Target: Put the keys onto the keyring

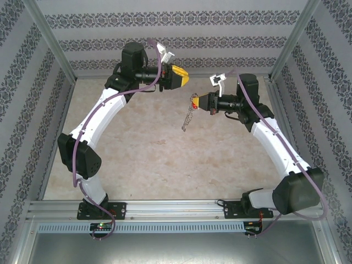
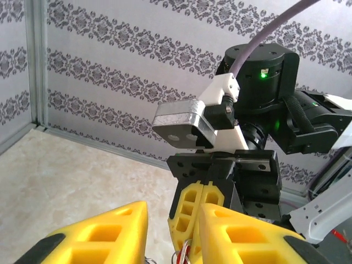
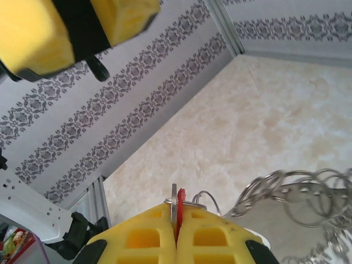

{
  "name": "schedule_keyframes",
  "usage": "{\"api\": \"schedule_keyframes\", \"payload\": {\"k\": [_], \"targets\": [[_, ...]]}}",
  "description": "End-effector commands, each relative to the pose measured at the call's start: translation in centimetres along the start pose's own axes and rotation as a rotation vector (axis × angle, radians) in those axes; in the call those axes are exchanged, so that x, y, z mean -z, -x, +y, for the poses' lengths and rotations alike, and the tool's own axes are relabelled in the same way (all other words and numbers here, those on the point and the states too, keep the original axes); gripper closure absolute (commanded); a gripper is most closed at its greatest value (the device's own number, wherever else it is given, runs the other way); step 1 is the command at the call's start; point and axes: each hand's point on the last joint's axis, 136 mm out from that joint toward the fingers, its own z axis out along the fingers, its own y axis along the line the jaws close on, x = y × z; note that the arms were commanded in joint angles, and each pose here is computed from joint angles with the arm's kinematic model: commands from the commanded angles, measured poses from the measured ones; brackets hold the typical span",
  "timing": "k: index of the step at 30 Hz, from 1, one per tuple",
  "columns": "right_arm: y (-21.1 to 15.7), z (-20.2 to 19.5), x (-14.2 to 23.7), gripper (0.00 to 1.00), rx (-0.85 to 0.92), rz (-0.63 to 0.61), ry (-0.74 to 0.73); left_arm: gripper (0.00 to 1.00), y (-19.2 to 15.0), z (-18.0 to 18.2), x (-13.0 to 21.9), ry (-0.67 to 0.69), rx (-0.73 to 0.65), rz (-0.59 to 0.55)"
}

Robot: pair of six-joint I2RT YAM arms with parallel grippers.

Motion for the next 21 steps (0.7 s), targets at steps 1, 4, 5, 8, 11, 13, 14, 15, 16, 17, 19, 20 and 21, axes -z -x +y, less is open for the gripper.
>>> {"api": "schedule_keyframes", "payload": {"k": [1, 4, 5, 8, 11, 13, 14, 15, 16, 17, 19, 20, 21], "targets": [[1.7, -0.1, 0.5, 1.00, -0.001, -0.021, -0.024, 0.65, 1.5, 0.0, 1.2, 0.064, -0.011, -0.059], [2.9, -0.5, 0.5, 1.00, -0.027, -0.036, -0.038, 0.56, 1.2, 1.5, 1.9, 0.139, 0.072, -0.104], [3.3, -0.5, 0.5, 1.00, -0.031, -0.041, -0.040, 0.52, 1.1, 2.2, 2.3, 0.172, 0.108, -0.132], [4.7, -0.8, 0.4, 1.00, -0.045, -0.061, -0.061, 0.41, 0.2, 4.5, 3.5, 0.258, 0.279, -0.232], [6.0, -1.7, 0.1, 1.00, -0.071, -0.083, -0.098, 0.32, -1.1, 6.1, 4.8, 0.319, 0.467, -0.346], [6.8, -2.7, -0.1, 1.00, -0.091, -0.104, -0.129, 0.27, -1.6, 6.7, 5.3, 0.317, 0.585, -0.418], [7.1, -3.2, -0.3, 1.00, -0.098, -0.112, -0.142, 0.26, -1.4, 6.4, 5.3, 0.288, 0.614, -0.441], [7.5, -3.7, -0.5, 1.00, -0.109, -0.119, -0.153, 0.24, -1.3, 6.4, 5.4, 0.277, 0.656, -0.465], [7.9, -4.2, -0.7, 1.00, -0.119, -0.131, -0.165, 0.23, -1.5, 6.7, 5.7, 0.289, 0.718, -0.487], [8.3, -4.6, -0.8, 1.00, -0.128, -0.141, -0.170, 0.21, -1.7, 7.0, 5.9, 0.299, 0.781, -0.508], [9.1, -5.5, -1.3, 1.00, -0.145, -0.161, -0.183, 0.17, -2.8, 8.0, 6.4, 0.312, 0.936, -0.561], [9.5, -5.9, -1.6, 1.00, -0.147, -0.171, -0.187, 0.16, -3.5, 8.5, 6.5, 0.308, 1.010, -0.587], [9.9, -6.3, -1.8, 1.00, -0.154, -0.179, -0.194, 0.16, -4.1, 8.9, 6.5, 0.301, 1.078, -0.608]]}}
